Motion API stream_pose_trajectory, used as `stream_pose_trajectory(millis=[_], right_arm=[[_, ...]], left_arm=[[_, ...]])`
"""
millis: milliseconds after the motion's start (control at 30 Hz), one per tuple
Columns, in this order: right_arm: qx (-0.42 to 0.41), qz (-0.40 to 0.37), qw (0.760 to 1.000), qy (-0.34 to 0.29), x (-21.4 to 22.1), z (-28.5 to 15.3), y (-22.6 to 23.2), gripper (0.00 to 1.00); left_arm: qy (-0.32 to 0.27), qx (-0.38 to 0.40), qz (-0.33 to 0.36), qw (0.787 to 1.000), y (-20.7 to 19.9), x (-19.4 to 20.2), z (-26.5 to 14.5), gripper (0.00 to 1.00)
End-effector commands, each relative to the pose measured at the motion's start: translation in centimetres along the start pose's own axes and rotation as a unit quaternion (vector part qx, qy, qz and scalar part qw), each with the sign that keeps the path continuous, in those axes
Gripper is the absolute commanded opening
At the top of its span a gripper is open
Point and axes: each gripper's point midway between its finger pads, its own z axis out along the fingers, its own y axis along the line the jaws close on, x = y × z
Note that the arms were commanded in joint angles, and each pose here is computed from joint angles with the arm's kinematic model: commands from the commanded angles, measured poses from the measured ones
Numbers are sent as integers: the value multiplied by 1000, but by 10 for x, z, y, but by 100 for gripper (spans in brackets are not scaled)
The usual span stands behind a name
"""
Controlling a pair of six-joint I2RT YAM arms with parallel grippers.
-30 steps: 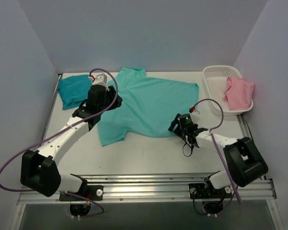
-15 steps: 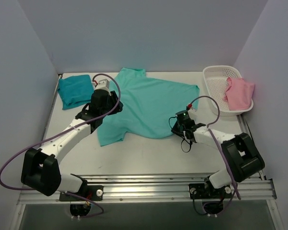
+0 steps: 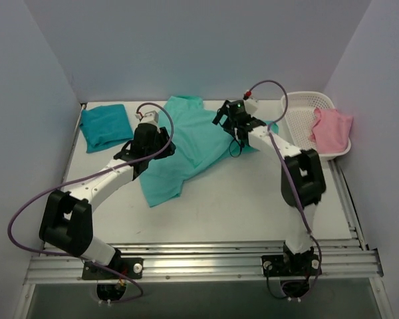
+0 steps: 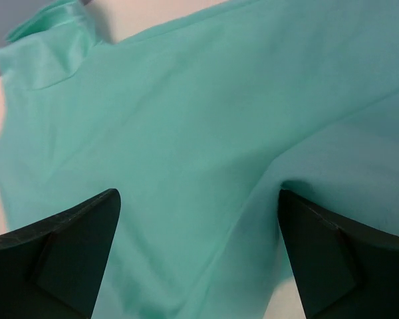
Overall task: Fold and stack the t-shirts
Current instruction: Flatten the tshirt out
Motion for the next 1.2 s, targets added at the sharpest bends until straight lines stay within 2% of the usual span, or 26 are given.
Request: stream_pose_trajectory(millis=[0, 100, 167, 267, 600, 633, 700, 733, 767, 800, 833, 933, 1167], right_arm=[[87, -52, 995, 8, 3, 61, -22, 100], [95, -60, 994, 11, 6, 69, -23, 100], [75, -52, 996, -10, -8, 54, -14, 100], [92, -60, 994, -5, -5, 35, -29, 100], [125, -67, 988, -60, -33, -31, -58, 100], [123, -69, 988, -65, -34, -31, -59, 97], [119, -75, 989, -56, -26, -26, -67, 83], [116, -71, 989, -57, -26, -21, -70, 68], [120, -70, 989, -47, -19, -16, -78, 59], [117, -67, 990, -37, -14, -12, -81, 45], [126, -67, 989, -26, -7, -2, -90, 38], [139, -72, 988, 1, 12, 18, -103, 33], [138, -78, 987, 8, 20, 52, -103, 32]], left_arm=[[-30, 55, -6, 998, -36, -25, -5, 52], [-30, 51, 3, 998, -35, -19, -14, 52], [-35, 43, 3, 998, -31, -18, -18, 52], [-37, 47, 1, 998, -30, -16, -20, 52], [-27, 57, 9, 998, -42, -8, -15, 52], [-27, 57, 9, 998, -42, -7, -15, 52], [-26, 58, 10, 998, -44, -6, -15, 52], [-25, 58, 10, 998, -44, -5, -15, 52], [-24, 59, 11, 998, -46, -5, -15, 52], [-24, 59, 11, 998, -46, -5, -15, 52], [-23, 60, 11, 998, -46, -4, -15, 52], [-22, 57, 12, 998, -45, -2, -14, 52], [-19, 51, 16, 998, -42, 0, -11, 52]])
